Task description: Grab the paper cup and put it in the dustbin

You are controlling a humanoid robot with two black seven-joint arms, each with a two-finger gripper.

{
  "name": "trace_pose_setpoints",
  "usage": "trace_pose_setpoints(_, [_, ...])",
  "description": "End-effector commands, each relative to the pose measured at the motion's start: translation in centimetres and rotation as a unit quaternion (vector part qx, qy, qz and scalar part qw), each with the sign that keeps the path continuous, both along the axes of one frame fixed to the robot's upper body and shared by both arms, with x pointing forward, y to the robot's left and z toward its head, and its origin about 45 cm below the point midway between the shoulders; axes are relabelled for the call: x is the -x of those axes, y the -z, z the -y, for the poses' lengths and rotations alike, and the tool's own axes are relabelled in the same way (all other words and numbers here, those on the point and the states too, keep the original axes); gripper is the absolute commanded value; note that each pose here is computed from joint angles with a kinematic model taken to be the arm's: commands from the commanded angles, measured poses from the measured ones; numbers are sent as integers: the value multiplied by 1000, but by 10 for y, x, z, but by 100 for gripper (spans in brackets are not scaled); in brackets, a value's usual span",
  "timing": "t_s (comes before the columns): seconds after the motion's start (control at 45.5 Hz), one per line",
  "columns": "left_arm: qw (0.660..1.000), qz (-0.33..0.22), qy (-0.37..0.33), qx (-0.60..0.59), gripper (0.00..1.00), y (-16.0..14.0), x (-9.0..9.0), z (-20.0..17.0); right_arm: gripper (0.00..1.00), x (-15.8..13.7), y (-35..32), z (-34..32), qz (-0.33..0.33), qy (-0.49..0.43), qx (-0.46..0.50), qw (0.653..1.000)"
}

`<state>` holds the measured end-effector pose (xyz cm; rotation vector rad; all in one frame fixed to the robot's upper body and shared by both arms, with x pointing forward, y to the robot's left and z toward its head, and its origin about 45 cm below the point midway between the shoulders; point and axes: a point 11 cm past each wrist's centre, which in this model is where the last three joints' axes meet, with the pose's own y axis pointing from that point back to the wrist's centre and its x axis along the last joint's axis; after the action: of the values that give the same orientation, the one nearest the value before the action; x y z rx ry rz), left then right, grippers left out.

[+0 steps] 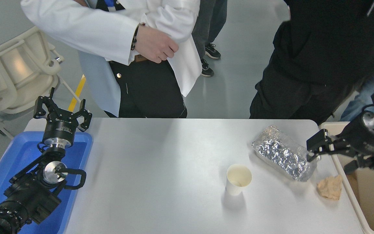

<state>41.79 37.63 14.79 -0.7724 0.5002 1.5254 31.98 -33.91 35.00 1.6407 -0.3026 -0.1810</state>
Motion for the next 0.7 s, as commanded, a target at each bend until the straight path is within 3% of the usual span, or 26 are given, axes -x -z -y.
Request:
trace_pose_setpoints(0.0, [1000, 0, 0, 0, 99, 0, 0, 0, 100, 0, -41, -16, 22, -13, 9, 1000])
trace_pose_setpoints(0.308, [1000, 0, 0, 0, 99, 0, 0, 0, 100, -4, -38, -27, 19, -31, 12, 999])
trace_pose_setpoints(0.505, [1000, 0, 0, 0, 99, 0, 0, 0, 100, -10, -16, -66, -7, -88, 21, 996])
trace_pose_setpoints(0.681, [1000, 0, 0, 0, 99, 0, 0, 0, 99, -25, 24, -97, 26, -117, 27, 992])
